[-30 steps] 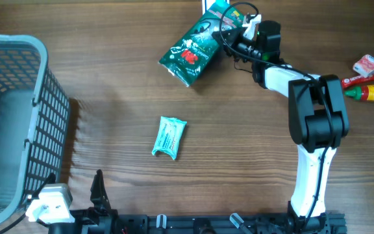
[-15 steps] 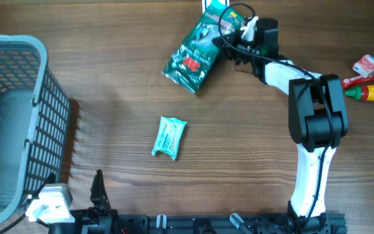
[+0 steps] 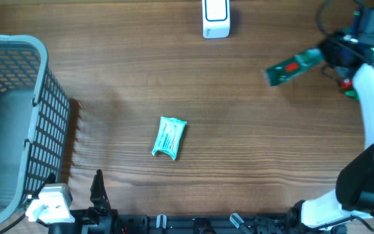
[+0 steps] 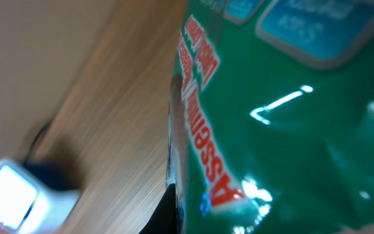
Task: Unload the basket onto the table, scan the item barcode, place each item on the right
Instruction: 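Carry the glove pouch to the right edge and release it, then reach right gripper to the mint wipes pack and grasp it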
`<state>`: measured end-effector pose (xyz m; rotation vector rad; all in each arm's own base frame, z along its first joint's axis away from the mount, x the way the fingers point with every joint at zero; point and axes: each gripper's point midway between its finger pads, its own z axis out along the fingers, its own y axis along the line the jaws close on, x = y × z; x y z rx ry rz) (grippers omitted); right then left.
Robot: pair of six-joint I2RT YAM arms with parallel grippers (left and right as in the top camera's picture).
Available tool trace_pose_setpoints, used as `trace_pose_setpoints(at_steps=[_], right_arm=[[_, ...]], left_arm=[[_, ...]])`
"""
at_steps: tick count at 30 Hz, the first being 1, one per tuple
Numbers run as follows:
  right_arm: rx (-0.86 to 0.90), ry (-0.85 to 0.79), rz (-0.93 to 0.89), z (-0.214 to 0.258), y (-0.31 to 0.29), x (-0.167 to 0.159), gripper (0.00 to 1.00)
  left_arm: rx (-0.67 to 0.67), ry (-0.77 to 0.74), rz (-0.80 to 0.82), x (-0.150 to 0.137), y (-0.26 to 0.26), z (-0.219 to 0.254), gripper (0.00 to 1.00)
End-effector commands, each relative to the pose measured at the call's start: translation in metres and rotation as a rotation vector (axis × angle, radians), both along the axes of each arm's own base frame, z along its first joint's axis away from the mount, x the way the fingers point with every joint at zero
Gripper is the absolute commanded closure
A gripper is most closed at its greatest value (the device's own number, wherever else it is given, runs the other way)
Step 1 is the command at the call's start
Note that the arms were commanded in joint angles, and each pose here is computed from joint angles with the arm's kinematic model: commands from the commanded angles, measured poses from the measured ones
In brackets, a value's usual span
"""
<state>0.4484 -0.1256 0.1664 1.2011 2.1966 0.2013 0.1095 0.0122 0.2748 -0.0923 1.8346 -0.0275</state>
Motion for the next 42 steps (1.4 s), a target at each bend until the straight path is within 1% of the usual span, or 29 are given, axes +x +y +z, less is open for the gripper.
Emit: trace_pose_setpoints(at_steps=[1,3,4,6,8,9,10,11,13,15,17,18,20,21,23,25,27,29,31,32,35,39,42], right_arm=[[-0.066,0.116,-0.101,-0.047,-0.064,-0.016,0.95],[-0.126,0.183,-0.018,-0.08,-0.085,-0.015,0.94],[-0.132,0.214,-0.003,-0.093,-0.091,-0.018,0.92],[-0.104,0.248,-0.037,-0.107,-0.099,-0.026,0.92],[-0.082,0.217,-0.066,-0.096,-0.104,-0.028,0.55],[-0.078,0.201,-0.064,-0.087,-0.103,-0.028,0.46],[-0.076,0.172,-0.057,-0.072,-0.101,-0.027,0.19],[-0.074,0.121,-0.044,-0.047,-0.096,-0.026,0.0],[-0.048,0.015,-0.038,0.002,-0.08,-0.029,0.0],[-0.015,-0.083,-0.05,0.056,-0.055,-0.045,0.0],[0.003,-0.128,-0.033,0.095,-0.022,-0.069,0.0],[0.018,-0.145,-0.001,0.107,-0.003,-0.076,0.0],[0.096,-0.189,0.162,0.128,0.056,-0.086,0.0],[0.158,-0.18,0.268,0.131,0.093,-0.094,0.0],[0.237,-0.111,0.4,0.122,0.141,-0.108,0.0],[0.281,0.036,0.58,0.089,0.207,-0.127,0.0],[0.288,0.127,0.748,0.058,0.265,-0.142,0.0],[0.289,0.191,0.858,0.029,0.305,-0.152,0.01],[0.314,0.281,0.895,-0.006,0.339,-0.164,0.03],[0.33,0.358,0.894,-0.033,0.358,-0.175,0.07],[0.308,0.499,0.968,-0.088,0.391,-0.198,0.29],[0.293,0.539,1.057,-0.127,0.424,-0.209,0.36],[0.296,0.498,1.086,-0.135,0.438,-0.204,0.38]], left_arm=[[-0.005,-0.006,0.002,-0.001,0.0,0.001,0.0],[-0.005,-0.006,0.002,-0.001,0.0,0.001,0.0],[-0.005,-0.006,0.002,-0.001,0.0,0.001,0.0],[-0.005,-0.006,0.002,-0.001,0.0,0.001,0.0],[-0.005,-0.006,0.002,-0.001,0.0,0.001,0.0],[-0.005,-0.006,0.002,-0.001,0.0,0.001,0.0],[-0.005,-0.006,0.002,-0.001,0.0,0.001,0.0],[-0.005,-0.006,0.002,-0.001,0.0,0.001,0.0],[-0.005,-0.006,0.002,-0.001,0.0,0.001,0.0],[-0.005,-0.006,0.002,-0.001,0.0,0.001,0.0],[-0.005,-0.006,0.002,-0.001,0.0,0.001,0.0],[-0.005,-0.006,0.002,-0.001,0.0,0.001,0.0],[-0.005,-0.006,0.002,-0.001,0.0,0.001,0.0],[-0.005,-0.006,0.002,-0.001,0.0,0.001,0.0],[-0.005,-0.006,0.002,-0.001,0.0,0.001,0.0],[-0.005,-0.006,0.002,-0.001,0.0,0.001,0.0],[-0.005,-0.006,0.002,-0.001,0.0,0.001,0.0],[-0.005,-0.006,0.002,-0.001,0.0,0.001,0.0],[-0.005,-0.006,0.002,-0.001,0.0,0.001,0.0],[-0.005,-0.006,0.002,-0.001,0.0,0.001,0.0],[-0.005,-0.006,0.002,-0.001,0.0,0.001,0.0],[-0.005,-0.006,0.002,-0.001,0.0,0.001,0.0],[-0.005,-0.006,0.002,-0.001,0.0,0.001,0.0]])
